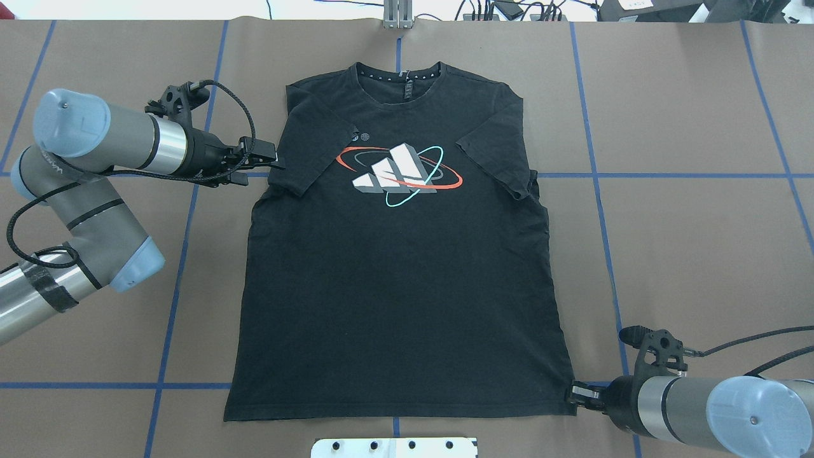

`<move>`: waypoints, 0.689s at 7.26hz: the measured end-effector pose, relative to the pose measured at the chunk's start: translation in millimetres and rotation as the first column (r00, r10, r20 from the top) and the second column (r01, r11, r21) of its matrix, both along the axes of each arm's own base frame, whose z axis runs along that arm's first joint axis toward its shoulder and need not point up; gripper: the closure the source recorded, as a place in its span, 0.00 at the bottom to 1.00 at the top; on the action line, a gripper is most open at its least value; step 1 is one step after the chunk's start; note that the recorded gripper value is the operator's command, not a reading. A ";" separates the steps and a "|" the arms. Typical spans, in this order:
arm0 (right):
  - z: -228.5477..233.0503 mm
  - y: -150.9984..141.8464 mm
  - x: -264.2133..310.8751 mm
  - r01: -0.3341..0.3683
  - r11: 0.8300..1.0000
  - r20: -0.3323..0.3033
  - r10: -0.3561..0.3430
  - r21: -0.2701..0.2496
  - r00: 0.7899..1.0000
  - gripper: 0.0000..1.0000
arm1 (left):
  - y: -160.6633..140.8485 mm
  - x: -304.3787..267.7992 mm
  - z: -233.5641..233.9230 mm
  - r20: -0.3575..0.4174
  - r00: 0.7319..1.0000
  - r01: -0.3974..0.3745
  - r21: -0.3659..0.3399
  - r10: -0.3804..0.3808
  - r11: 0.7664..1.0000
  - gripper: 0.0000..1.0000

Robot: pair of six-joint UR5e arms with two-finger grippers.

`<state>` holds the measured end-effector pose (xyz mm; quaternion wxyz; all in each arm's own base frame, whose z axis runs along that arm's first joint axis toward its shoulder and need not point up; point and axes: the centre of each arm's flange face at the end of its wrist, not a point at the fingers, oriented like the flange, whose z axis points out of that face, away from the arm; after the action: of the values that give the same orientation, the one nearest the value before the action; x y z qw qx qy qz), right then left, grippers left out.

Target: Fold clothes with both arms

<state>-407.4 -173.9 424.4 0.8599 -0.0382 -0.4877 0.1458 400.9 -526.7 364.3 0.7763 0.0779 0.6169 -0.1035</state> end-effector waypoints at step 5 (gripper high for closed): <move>0.8 13.2 -6.2 0.013 1.000 -0.003 -0.013 0.016 1.000 0.65 | 0.0 -0.3 -0.6 -0.001 1.000 0.001 0.000 -0.001 1.000 0.00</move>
<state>-413.6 -160.7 425.2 0.8618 -0.0343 -0.4873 0.1365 400.6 -526.7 363.8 0.7760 0.0784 0.6172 -0.1039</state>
